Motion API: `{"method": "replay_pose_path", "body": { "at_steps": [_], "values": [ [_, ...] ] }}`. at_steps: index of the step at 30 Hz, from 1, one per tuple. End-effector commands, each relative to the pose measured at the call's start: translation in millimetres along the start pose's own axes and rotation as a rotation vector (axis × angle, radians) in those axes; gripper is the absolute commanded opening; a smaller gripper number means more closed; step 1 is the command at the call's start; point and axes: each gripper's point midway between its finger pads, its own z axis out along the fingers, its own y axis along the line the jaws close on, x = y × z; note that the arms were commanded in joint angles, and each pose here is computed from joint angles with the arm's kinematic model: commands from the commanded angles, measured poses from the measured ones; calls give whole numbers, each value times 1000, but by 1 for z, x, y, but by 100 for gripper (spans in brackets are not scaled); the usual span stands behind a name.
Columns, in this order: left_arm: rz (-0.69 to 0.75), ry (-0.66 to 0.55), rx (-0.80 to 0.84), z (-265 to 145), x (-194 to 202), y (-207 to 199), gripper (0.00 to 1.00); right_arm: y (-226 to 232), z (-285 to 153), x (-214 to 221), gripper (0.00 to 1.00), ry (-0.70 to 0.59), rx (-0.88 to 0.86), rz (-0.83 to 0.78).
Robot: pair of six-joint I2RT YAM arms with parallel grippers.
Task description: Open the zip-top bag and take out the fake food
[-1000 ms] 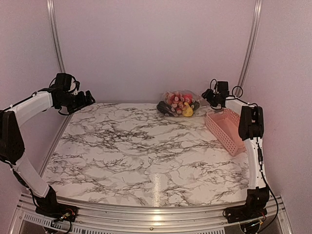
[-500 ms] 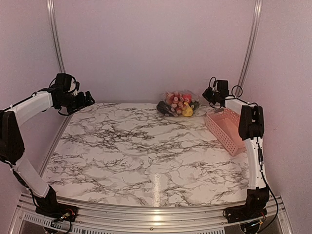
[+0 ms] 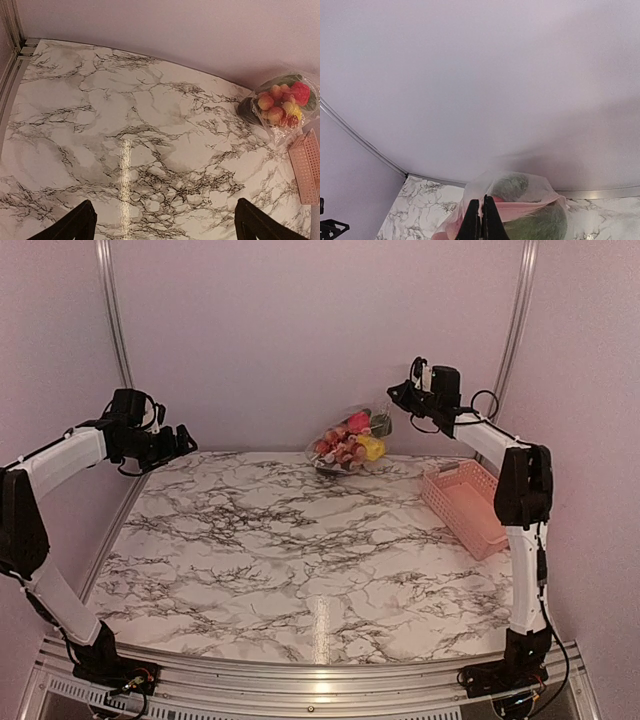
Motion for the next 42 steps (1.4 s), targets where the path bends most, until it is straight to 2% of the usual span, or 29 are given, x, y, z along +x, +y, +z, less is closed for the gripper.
{"method": "replay_pose_path", "body": {
  "at_steps": [1,11,18,30,42],
  "values": [
    [40,-27,78,-11,-8,-19,99,65,-15,-23,0,-49,-120,-56],
    [72,-60,255,-25,-9,-49,99,173,-31,21,0,41,-353,-146],
    [69,-80,433,-34,-6,-85,99,225,-37,49,0,58,-400,-149],
    [162,-274,641,-45,13,-158,99,290,-31,115,0,92,-423,-81],
    [321,-302,693,-13,32,-221,95,312,-32,131,0,108,-445,-20]
  ]
}}
